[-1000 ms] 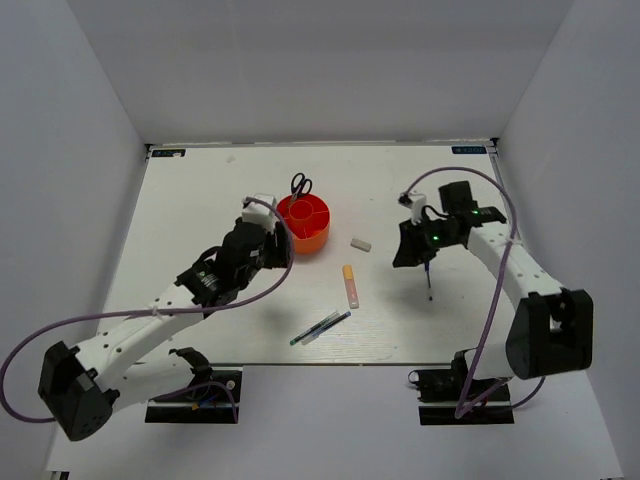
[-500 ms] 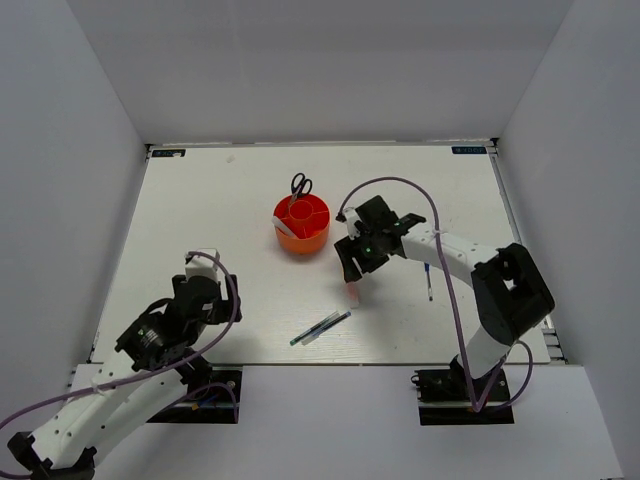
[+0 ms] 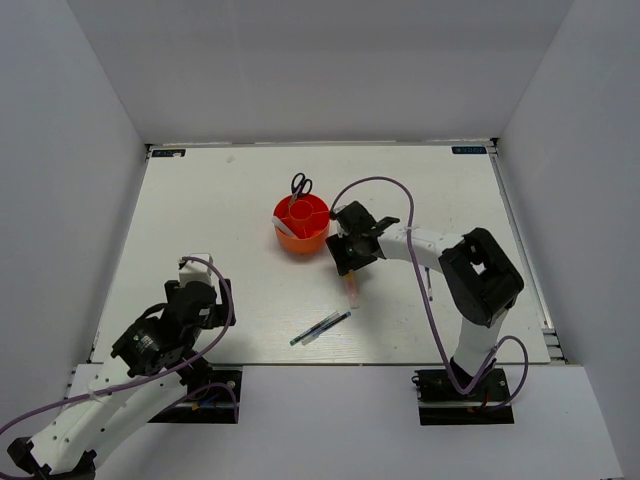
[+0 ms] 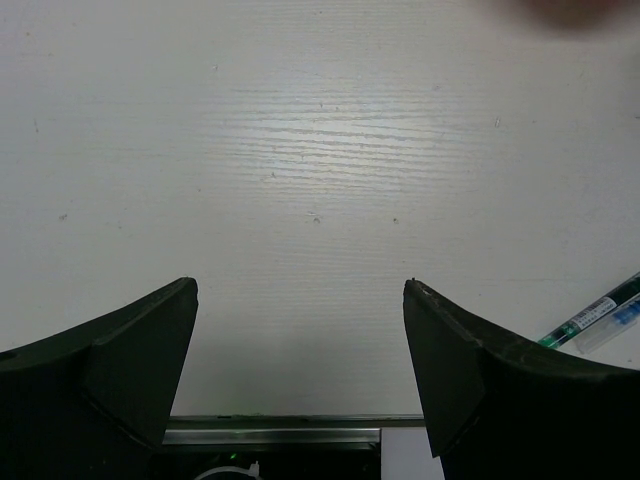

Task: Sort the stationery into containers
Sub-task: Pick up the pen from the center of the board.

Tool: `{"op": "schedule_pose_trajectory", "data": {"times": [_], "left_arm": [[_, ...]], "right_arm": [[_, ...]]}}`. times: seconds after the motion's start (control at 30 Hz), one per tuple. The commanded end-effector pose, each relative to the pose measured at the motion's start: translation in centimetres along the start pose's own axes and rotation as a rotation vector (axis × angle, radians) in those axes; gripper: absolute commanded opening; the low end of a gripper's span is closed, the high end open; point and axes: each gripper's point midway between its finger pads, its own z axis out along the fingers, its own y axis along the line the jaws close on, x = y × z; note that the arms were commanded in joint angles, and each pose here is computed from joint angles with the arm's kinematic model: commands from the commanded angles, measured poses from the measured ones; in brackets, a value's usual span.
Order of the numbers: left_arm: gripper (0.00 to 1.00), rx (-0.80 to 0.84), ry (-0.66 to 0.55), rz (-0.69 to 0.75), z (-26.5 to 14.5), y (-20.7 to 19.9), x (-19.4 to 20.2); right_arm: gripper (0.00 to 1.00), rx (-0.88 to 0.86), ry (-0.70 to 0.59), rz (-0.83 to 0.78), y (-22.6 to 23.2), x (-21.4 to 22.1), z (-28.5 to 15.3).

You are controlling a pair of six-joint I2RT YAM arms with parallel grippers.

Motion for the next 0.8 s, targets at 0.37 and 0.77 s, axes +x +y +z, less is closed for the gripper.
{"op": "schedule_pose_trajectory", "data": {"times": [0.37, 0.77], "left_arm": [[0.94, -0.021, -0.02, -0.011, 0.0, 0.6, 0.0], [0.94, -0.027, -0.022, -0.013, 0.0, 0.7, -0.1]], "right_arm": [[0.3, 0.178, 0.118, -0.047, -2.0, 5.5, -0.4], [0.0, -0.078, -0.09, -0.213, 2.9, -3.3, -7.8]]}}
